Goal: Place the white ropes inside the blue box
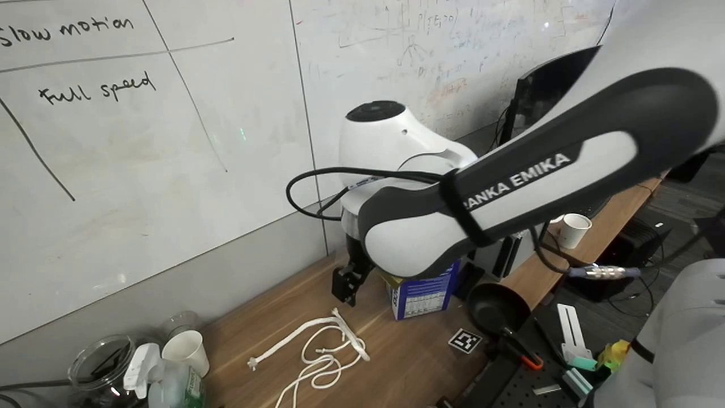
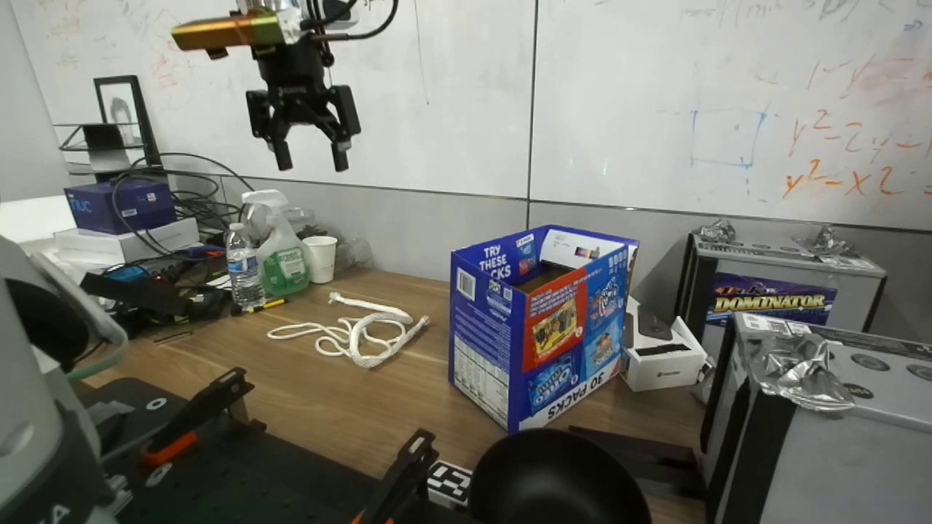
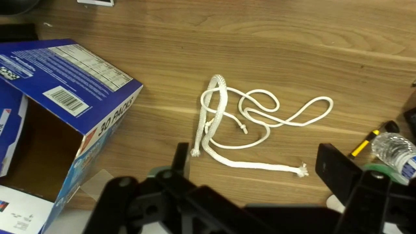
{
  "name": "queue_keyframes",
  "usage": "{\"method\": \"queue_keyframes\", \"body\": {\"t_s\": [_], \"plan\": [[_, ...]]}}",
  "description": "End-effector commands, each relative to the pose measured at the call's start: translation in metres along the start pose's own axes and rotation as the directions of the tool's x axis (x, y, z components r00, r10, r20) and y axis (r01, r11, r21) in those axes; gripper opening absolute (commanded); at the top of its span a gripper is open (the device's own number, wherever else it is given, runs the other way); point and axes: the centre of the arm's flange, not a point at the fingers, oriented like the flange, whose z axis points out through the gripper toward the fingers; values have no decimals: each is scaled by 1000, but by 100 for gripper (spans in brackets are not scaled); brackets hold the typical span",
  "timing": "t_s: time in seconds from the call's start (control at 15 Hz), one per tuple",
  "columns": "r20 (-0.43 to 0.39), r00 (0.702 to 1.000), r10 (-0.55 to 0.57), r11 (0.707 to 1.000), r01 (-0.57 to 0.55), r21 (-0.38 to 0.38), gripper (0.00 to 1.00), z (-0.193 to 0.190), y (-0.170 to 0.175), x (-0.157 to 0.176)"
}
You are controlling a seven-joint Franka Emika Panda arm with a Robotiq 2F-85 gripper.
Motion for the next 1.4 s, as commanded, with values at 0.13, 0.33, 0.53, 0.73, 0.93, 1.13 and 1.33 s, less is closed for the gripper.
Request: {"method": "queue_keyframes", "body": {"t_s": [0.13, 0.33, 0.53, 0.73, 0.93, 1.13, 1.33], "plan": [[50, 998, -34, 999, 36, -39, 100, 66, -6, 58], [78, 996, -40, 998, 44, -46, 100, 103, -3, 69], [105, 994, -37, 998, 42, -45, 100, 139, 1, 77], [129, 991, -26, 999, 31, -34, 100, 173, 4, 84], [147, 989, -13, 1000, 17, -25, 100, 202, 4, 88], [167, 986, -12, 999, 17, -29, 100, 229, 1, 89], [180, 984, -17, 1000, 21, -23, 100, 249, -4, 89]]}}
